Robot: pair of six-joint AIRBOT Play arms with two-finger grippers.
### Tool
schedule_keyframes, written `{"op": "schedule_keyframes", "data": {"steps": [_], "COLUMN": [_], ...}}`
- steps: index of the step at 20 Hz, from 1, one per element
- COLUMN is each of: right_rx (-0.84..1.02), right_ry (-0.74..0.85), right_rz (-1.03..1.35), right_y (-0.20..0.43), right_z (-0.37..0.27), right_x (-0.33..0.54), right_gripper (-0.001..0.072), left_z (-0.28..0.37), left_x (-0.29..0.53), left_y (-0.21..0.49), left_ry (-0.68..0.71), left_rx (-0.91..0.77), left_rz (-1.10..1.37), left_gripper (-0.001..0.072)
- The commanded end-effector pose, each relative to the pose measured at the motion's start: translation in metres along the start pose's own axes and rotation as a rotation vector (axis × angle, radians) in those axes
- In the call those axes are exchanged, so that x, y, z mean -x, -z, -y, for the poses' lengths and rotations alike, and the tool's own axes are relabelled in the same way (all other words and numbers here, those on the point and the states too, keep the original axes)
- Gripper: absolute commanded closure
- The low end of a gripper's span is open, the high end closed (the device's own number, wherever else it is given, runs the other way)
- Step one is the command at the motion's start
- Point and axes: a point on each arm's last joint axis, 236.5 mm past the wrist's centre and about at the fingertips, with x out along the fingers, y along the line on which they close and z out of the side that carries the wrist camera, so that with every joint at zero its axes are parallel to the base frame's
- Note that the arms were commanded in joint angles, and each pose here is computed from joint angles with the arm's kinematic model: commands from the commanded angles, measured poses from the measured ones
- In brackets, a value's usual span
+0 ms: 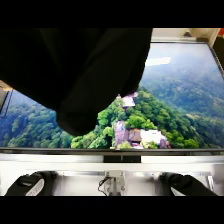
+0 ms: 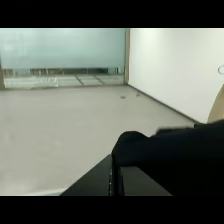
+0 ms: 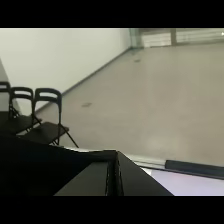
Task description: Fold the shirts.
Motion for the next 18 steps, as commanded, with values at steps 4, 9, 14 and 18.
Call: {"op": "schedule_keyframes", "data": {"steps": [4, 9, 14, 18], "right_rx": [-0.055, -0.079, -0.090, -0.085], "right_ry": [0.071, -0.053, -0.056, -0.050], "right_rz": [-0.688, -1.021, -1.052, -1.051], "right_y": [0.170, 0.286, 0.307, 0.306], "right_z": [0.009, -0.025, -0.027, -0.025], "right_x": [0.010, -0.030, -0.043, -0.043], "right_gripper": [0.0657, 0.0658, 0.0658, 0.0658], "left_z": [-0.016, -0.015, -0.024, -0.055], "left_x": [-0.020, -0.037, -0.042, -0.029], "left_y": [0.191, 0.325, 0.386, 0.401], "left_ry": [-0.060, -0.059, -0.074, -0.118], "left_rx": [0.151, 0.188, 0.167, 0.047], "left_rz": [-0.593, -0.844, -1.013, -1.096], "left_gripper": [0.0665, 0.0664, 0.0555, 0.0087]}}
